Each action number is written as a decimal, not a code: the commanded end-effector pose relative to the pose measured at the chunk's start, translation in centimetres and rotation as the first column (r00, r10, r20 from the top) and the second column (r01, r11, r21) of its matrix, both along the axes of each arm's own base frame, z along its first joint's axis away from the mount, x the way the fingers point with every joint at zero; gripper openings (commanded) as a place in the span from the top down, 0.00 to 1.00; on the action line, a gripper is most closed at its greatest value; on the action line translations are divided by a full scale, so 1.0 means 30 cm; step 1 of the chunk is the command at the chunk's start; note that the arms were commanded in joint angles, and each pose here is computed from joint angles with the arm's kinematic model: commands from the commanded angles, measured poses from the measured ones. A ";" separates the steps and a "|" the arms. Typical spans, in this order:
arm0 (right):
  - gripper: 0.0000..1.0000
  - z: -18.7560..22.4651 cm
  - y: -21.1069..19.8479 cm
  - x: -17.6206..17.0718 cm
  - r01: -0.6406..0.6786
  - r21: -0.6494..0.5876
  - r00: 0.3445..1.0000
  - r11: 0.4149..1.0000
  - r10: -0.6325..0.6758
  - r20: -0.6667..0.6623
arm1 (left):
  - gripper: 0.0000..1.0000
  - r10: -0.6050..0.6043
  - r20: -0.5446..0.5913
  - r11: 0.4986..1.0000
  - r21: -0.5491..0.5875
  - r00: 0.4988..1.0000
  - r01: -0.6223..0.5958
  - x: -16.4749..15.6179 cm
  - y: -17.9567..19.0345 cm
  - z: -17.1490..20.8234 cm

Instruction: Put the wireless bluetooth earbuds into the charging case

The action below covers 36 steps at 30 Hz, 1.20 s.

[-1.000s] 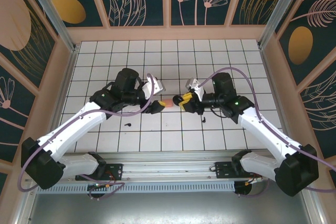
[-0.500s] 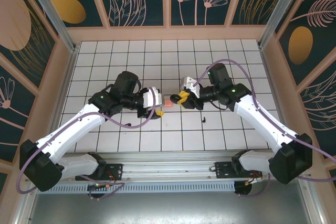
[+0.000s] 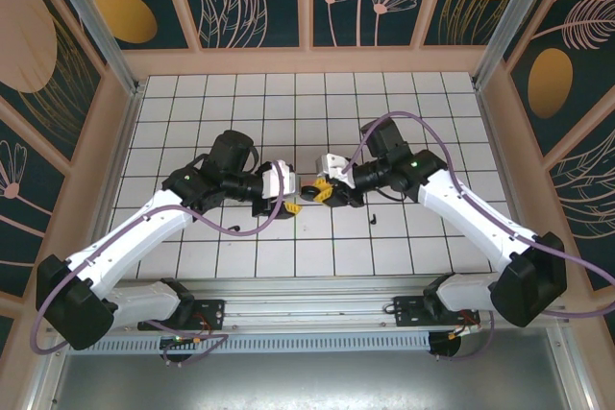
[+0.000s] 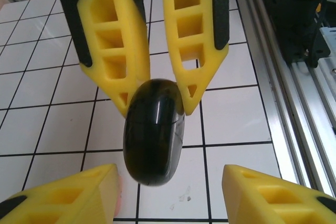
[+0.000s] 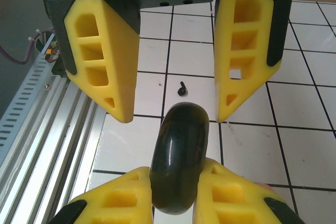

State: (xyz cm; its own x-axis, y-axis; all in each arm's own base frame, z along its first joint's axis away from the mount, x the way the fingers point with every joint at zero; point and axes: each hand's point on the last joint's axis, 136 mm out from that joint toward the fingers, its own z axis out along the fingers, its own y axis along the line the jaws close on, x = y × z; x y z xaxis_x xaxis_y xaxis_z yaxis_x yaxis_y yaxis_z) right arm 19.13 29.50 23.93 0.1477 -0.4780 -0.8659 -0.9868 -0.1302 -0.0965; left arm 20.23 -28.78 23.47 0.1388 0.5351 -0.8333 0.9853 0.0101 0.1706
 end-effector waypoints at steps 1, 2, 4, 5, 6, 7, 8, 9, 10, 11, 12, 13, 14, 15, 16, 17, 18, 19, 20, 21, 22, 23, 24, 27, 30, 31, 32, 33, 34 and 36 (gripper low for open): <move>0.83 0.038 0.024 -0.009 -0.044 0.029 0.999 0.999 0.043 0.029 | 0.51 -0.051 -0.039 0.998 -0.024 0.998 0.050 -0.031 -0.015 -0.003; 0.83 0.038 0.029 -0.011 -0.049 0.030 0.998 0.998 0.048 0.026 | 0.54 -0.053 -0.043 0.998 -0.026 0.998 0.052 -0.032 -0.016 -0.001; 0.83 0.039 0.034 -0.012 -0.054 0.031 0.998 0.998 0.053 0.023 | 0.58 -0.053 -0.041 0.998 -0.027 0.998 0.052 -0.031 -0.016 0.001; 0.83 0.041 0.038 -0.014 -0.058 0.033 0.998 0.998 0.057 0.024 | 0.59 -0.051 -0.042 0.998 -0.023 0.998 0.050 -0.031 -0.015 -0.003; 0.83 0.043 0.040 -0.015 -0.062 0.035 0.998 0.997 0.061 0.026 | 0.61 -0.049 -0.045 0.999 -0.022 0.998 0.048 -0.030 -0.015 -0.005; 0.83 0.043 0.041 -0.014 -0.062 0.036 0.998 0.997 0.061 0.026 | 0.62 -0.049 -0.043 0.999 -0.021 0.998 0.048 -0.030 -0.015 -0.006; 0.83 0.044 0.043 -0.015 -0.064 0.038 0.998 0.997 0.063 0.026 | 0.64 -0.048 -0.046 0.999 -0.020 0.998 0.047 -0.029 -0.014 -0.008; 0.83 0.049 0.044 -0.015 -0.066 0.043 0.997 0.997 0.065 0.031 | 0.66 -0.050 -0.048 0.999 -0.020 0.998 0.049 -0.030 -0.015 -0.009; 0.83 0.052 0.045 -0.016 -0.067 0.046 0.997 0.997 0.065 0.032 | 0.68 -0.054 -0.050 0.998 -0.023 0.997 0.053 -0.032 -0.016 -0.006; 0.83 0.057 0.046 -0.015 -0.066 0.051 0.997 0.997 0.065 0.038 | 0.70 -0.058 -0.053 0.998 -0.025 0.997 0.056 -0.034 -0.018 -0.006; 0.83 0.062 0.047 -0.016 -0.067 0.057 0.997 0.996 0.065 0.043 | 0.72 -0.062 -0.056 0.998 -0.030 0.996 0.061 -0.037 -0.019 -0.006; 0.83 0.068 0.047 -0.016 -0.068 0.064 0.997 0.996 0.065 0.050 | 0.74 -0.073 -0.064 0.997 -0.038 0.995 0.071 -0.044 -0.022 -0.007; 0.83 0.077 0.046 -0.016 -0.067 0.072 0.996 0.995 0.063 0.059 | 0.76 -0.081 -0.077 0.996 -0.045 0.994 0.078 -0.051 -0.025 -0.009; 0.83 0.084 0.044 -0.014 -0.061 0.082 0.996 0.995 0.055 0.068 | 0.78 -0.083 -0.087 0.996 -0.052 0.993 0.078 -0.054 -0.026 -0.011; 0.83 0.089 0.041 -0.013 -0.057 0.090 0.996 0.994 0.050 0.075 | 0.80 -0.080 -0.097 0.996 -0.058 0.992 0.074 -0.054 -0.028 -0.013; 0.83 0.099 0.035 -0.013 -0.050 0.101 0.996 0.994 0.041 0.085 | 0.81 -0.073 -0.104 0.996 -0.062 0.992 0.066 -0.052 -0.030 -0.015; 0.82 0.105 0.027 -0.012 -0.041 0.112 0.995 0.993 0.031 0.091 | 0.83 -0.065 -0.109 0.996 -0.065 0.992 0.058 -0.051 -0.030 -0.017; 0.81 0.110 0.020 -0.010 -0.032 0.122 0.996 0.992 0.020 0.092 | 0.85 -0.052 -0.111 0.996 -0.077 0.992 0.043 -0.043 -0.033 -0.010; 0.78 0.117 0.010 -0.008 -0.020 0.136 0.996 0.990 0.007 0.091 | 0.86 -0.041 -0.129 0.996 -0.084 0.991 0.030 -0.045 -0.033 -0.022; 0.73 0.124 -0.002 -0.008 -0.008 0.154 0.996 0.988 -0.005 0.087 | 0.86 -0.032 -0.135 0.995 -0.098 0.990 0.018 -0.045 -0.034 -0.023; 0.66 0.130 -0.013 -0.008 0.003 0.170 0.996 0.985 -0.017 0.083 | 0.86 -0.021 -0.144 0.994 -0.113 0.989 0.005 -0.042 -0.036 -0.024; 0.60 0.137 -0.029 -0.007 0.021 0.192 0.997 0.981 -0.036 0.072 | 0.86 -0.008 -0.148 0.990 -0.139 0.989 -0.013 -0.039 -0.039 -0.017; 0.56 0.140 -0.046 -0.009 0.040 0.217 0.997 0.975 -0.053 0.057 | 0.86 -0.001 -0.157 0.985 -0.172 0.988 -0.026 -0.038 -0.044 -0.010; 0.49 0.143 -0.094 -0.023 0.081 0.304 0.996 0.949 -0.089 0.011 | 0.87 -0.021 -0.187 0.955 -0.295 0.982 -0.036 -0.054 -0.059 0.026; 0.44 0.150 -0.126 -0.046 0.112 0.390 0.993 0.914 -0.116 -0.013 | 0.88 -0.029 -0.214 0.911 -0.408 0.977 -0.062 -0.057 -0.066 0.062; 0.43 0.151 -0.130 -0.055 0.119 0.411 0.992 0.904 -0.120 -0.023 | 0.88 -0.029 -0.224 0.896 -0.439 0.974 -0.074 -0.054 -0.067 0.073; 0.42 0.152 -0.134 -0.063 0.125 0.426 0.992 0.896 -0.120 -0.038 | 0.88 -0.036 -0.231 0.883 -0.463 0.972 -0.078 -0.056 -0.068 0.084; 0.41 0.152 -0.136 -0.068 0.129 0.437 0.992 0.890 -0.119 -0.050 | 0.88 -0.043 -0.235 0.874 -0.480 0.971 -0.078 -0.057 -0.069 0.091; 0.41 0.152 -0.136 -0.071 0.133 0.444 0.991 0.886 -0.118 -0.063 | 0.88 -0.058 -0.242 0.868 -0.491 0.969 -0.071 -0.063 -0.071 0.097; 0.39 0.149 -0.134 -0.068 0.143 0.445 0.990 0.884 -0.118 -0.084 | 0.88 -0.085 -0.244 0.859 -0.510 0.966 -0.054 -0.074 -0.073 0.109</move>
State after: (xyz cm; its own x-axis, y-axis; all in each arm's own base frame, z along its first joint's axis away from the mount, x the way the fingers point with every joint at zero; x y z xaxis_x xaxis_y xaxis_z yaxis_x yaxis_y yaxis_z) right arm 17.42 25.36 25.68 0.0374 -0.1472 -0.9884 -0.9969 0.0633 -0.0472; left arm 18.80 -30.45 22.35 -0.1541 0.1804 -0.9714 0.9862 0.0890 -0.1399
